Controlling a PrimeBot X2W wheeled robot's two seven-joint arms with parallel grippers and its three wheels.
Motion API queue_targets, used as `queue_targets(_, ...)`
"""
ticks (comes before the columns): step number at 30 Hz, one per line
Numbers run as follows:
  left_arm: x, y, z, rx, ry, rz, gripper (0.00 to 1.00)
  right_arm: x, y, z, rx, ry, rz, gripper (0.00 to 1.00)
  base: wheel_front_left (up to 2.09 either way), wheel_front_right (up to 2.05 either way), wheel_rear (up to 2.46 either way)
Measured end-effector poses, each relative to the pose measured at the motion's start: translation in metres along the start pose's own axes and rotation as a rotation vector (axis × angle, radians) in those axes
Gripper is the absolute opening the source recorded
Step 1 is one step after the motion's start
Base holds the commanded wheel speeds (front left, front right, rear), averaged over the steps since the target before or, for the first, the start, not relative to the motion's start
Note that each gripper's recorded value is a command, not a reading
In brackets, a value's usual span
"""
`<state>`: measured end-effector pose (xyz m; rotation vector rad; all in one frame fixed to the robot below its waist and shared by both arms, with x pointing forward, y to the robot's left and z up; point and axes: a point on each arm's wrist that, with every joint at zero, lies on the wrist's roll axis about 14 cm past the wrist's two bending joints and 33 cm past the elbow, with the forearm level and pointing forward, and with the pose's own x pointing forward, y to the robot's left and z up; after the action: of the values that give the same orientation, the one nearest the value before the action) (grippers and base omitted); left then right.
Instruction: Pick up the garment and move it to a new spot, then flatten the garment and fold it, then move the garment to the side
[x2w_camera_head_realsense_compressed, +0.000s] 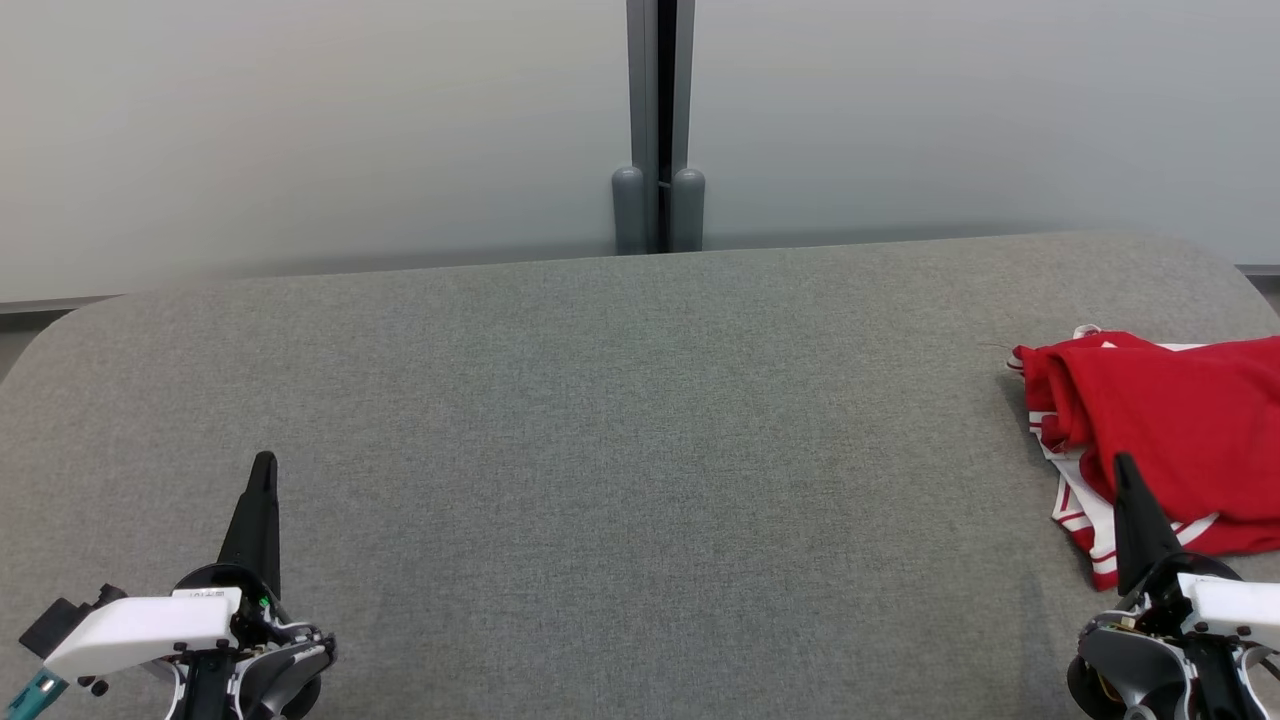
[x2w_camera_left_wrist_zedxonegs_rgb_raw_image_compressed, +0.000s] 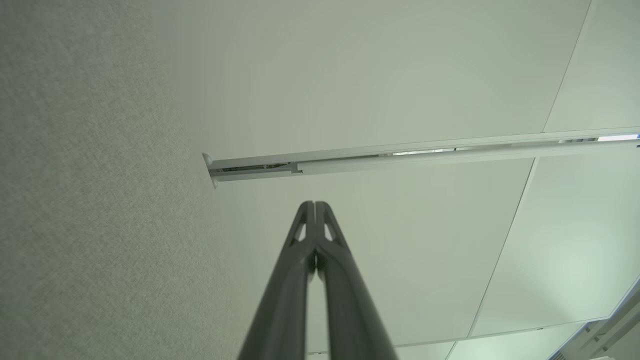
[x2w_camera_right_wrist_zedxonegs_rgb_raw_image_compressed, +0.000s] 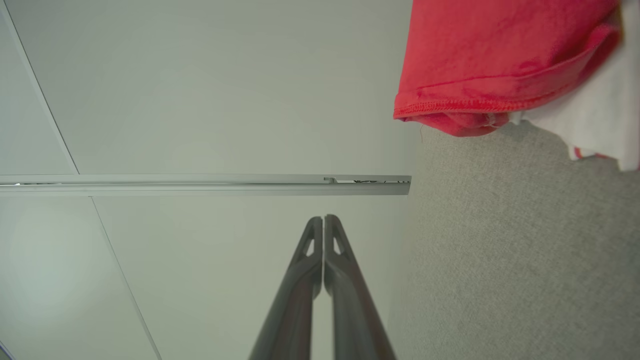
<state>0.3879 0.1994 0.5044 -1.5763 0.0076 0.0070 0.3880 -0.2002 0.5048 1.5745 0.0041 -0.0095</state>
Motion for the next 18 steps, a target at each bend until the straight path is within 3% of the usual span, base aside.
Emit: queue_targets(18, 0.0000, 0.0000, 0.0001, 0.000, 0.000, 0.000, 0.00, -0.0001, -0.0002, -0.0003, 0.002, 0.001, 0.000, 0.00, 0.00, 0.00, 0.00)
